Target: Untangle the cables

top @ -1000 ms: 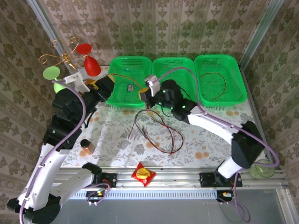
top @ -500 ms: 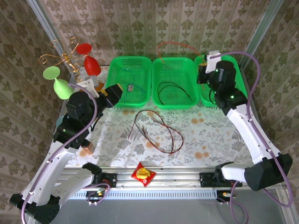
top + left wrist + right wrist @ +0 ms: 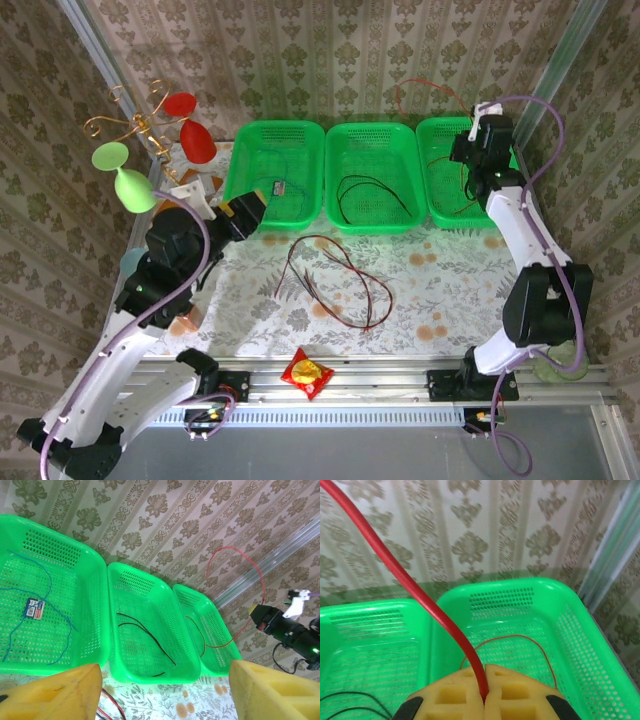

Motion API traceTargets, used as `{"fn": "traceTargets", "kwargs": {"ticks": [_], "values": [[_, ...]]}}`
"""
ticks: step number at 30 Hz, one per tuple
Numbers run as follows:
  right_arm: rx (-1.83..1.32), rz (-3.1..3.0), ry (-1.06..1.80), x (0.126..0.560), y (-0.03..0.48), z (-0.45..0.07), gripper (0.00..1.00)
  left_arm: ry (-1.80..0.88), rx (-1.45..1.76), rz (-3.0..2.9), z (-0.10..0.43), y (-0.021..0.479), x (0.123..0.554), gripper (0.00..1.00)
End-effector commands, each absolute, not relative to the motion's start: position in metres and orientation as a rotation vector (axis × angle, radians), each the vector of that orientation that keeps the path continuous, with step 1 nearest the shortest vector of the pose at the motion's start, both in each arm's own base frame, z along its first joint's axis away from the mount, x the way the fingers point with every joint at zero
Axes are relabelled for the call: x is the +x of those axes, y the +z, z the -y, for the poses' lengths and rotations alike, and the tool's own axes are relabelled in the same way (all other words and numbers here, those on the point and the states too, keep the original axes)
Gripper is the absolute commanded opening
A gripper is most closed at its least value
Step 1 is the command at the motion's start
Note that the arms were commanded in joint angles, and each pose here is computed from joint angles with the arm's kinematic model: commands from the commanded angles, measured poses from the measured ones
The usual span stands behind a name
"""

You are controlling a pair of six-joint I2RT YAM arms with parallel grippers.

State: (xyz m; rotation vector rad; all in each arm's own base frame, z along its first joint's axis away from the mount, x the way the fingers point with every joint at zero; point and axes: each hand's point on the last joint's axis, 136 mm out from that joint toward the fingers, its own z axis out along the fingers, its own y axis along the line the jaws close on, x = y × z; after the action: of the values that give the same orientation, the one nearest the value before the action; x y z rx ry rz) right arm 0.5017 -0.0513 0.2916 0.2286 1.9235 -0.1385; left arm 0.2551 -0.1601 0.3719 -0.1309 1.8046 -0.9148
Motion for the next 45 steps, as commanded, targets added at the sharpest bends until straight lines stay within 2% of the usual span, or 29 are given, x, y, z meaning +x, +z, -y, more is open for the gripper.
{"fn": "traceTargets", "kwargs": {"ticks": [1,9,19,35,42,45], "values": [[0.343,-1.862,-0.178,0.507,0.299,0.076,0.00,-0.907,-0.172,-1.781,0.149,0.375,0.248,0.68],[0.459,-2.042,-0.262,0.489,0.222,0.114,0.00,-0.896,-0.174,-1.793,0.147,0.370,0.246,0.68],[0.513,-2.342,-0.280,0.478,0.139,0.121,0.00,-0.928,-0.158,-1.811,0.157,0.369,0.247,0.68],[0.524,-2.603,-0.251,0.488,0.067,0.120,0.00,-0.908,-0.181,-1.835,0.152,0.358,0.244,0.68],[0.561,-2.673,-0.217,0.487,0.052,0.125,0.00,-0.904,-0.181,-1.850,0.153,0.354,0.244,0.68],[0.590,-2.685,-0.187,0.487,0.053,0.126,0.05,-0.907,-0.181,-1.856,0.154,0.352,0.245,0.68]]}}
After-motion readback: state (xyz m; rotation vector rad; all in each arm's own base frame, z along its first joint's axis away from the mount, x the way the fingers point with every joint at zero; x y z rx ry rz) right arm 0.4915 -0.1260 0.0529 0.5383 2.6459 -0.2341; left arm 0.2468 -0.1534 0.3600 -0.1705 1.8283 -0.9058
